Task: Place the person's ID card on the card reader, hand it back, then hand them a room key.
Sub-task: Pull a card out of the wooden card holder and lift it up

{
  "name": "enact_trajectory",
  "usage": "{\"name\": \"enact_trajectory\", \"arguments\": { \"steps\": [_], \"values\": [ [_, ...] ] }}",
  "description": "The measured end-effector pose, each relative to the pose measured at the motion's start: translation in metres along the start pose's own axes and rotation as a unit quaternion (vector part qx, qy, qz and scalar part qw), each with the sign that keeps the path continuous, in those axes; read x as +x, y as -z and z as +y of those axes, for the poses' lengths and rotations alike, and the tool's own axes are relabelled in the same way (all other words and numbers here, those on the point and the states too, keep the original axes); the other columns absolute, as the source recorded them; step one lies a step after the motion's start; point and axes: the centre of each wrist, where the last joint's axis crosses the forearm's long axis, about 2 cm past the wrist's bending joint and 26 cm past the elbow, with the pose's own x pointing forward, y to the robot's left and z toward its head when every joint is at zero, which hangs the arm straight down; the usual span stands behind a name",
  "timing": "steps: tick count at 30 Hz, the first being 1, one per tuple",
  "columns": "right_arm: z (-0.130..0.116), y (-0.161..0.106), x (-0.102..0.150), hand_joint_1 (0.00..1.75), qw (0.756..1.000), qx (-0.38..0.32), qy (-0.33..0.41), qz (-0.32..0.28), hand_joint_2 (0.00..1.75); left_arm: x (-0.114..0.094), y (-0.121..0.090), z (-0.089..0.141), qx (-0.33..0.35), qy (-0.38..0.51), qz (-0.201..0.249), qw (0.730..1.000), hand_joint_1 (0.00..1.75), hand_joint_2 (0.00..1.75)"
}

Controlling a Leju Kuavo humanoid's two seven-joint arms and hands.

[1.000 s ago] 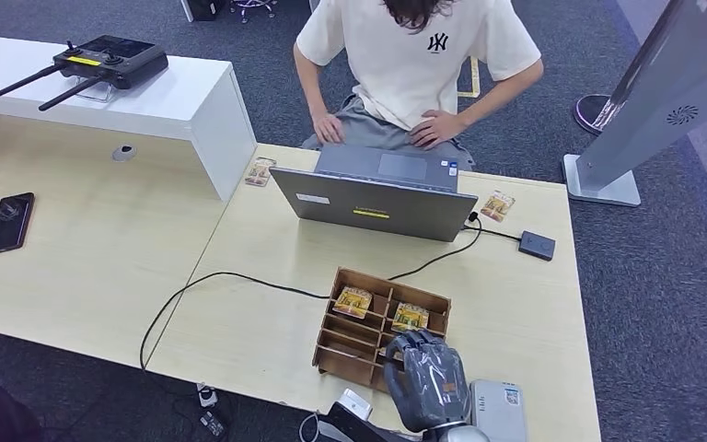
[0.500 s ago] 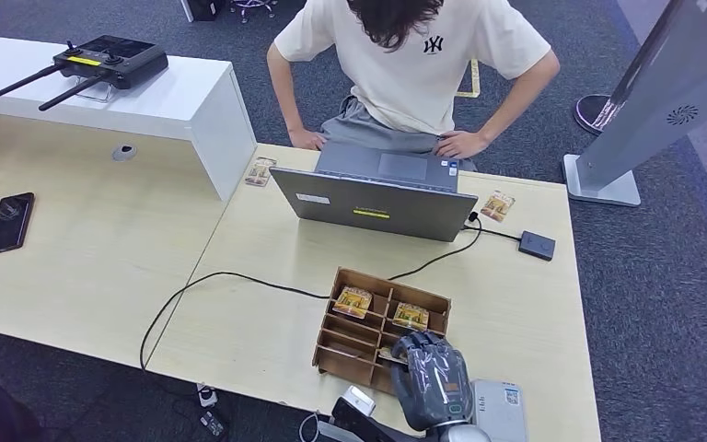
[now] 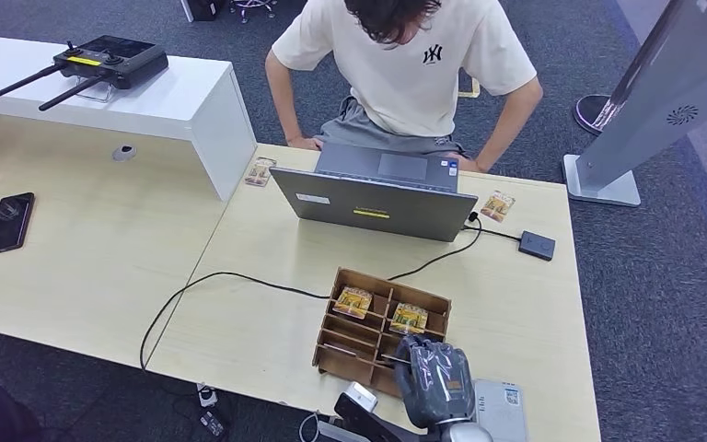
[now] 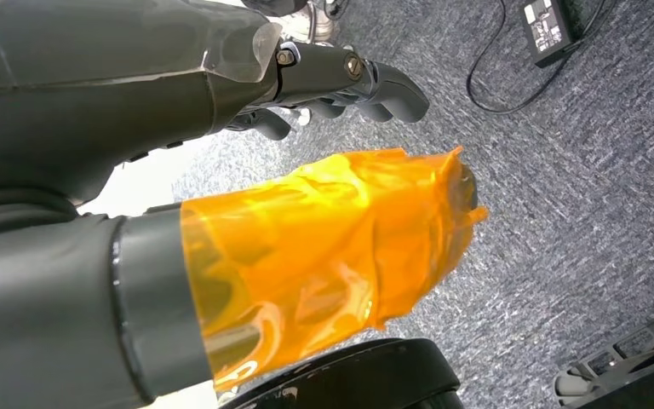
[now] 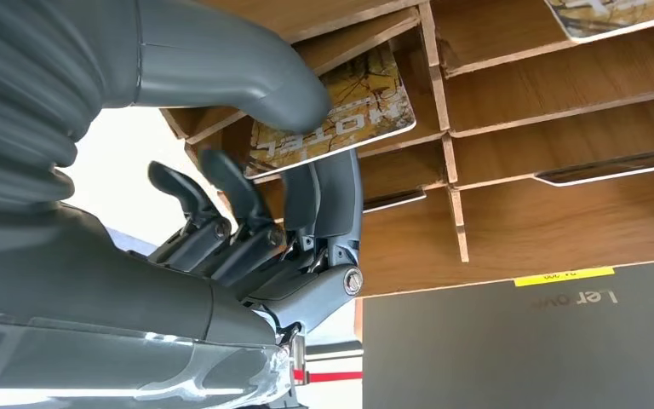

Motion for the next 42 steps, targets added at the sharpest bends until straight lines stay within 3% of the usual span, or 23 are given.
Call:
{"name": "enact_trajectory", "arguments": {
  "steps": [19,42],
  "values": [
    [-0.011,-0.002,0.002,1.75,0.999,-0.025,0.029,0.010,1.75,-0.001,0.000,-0.002,0.001,-0.009,0.003,1.000,0.00,0.00],
    [-0.064,-0.034,-0.004,1.75,0.967,-0.150,0.201,0.036,1.75,-0.008,-0.001,-0.011,0.010,-0.039,0.005,0.999,0.00,0.00]
  ]
}}
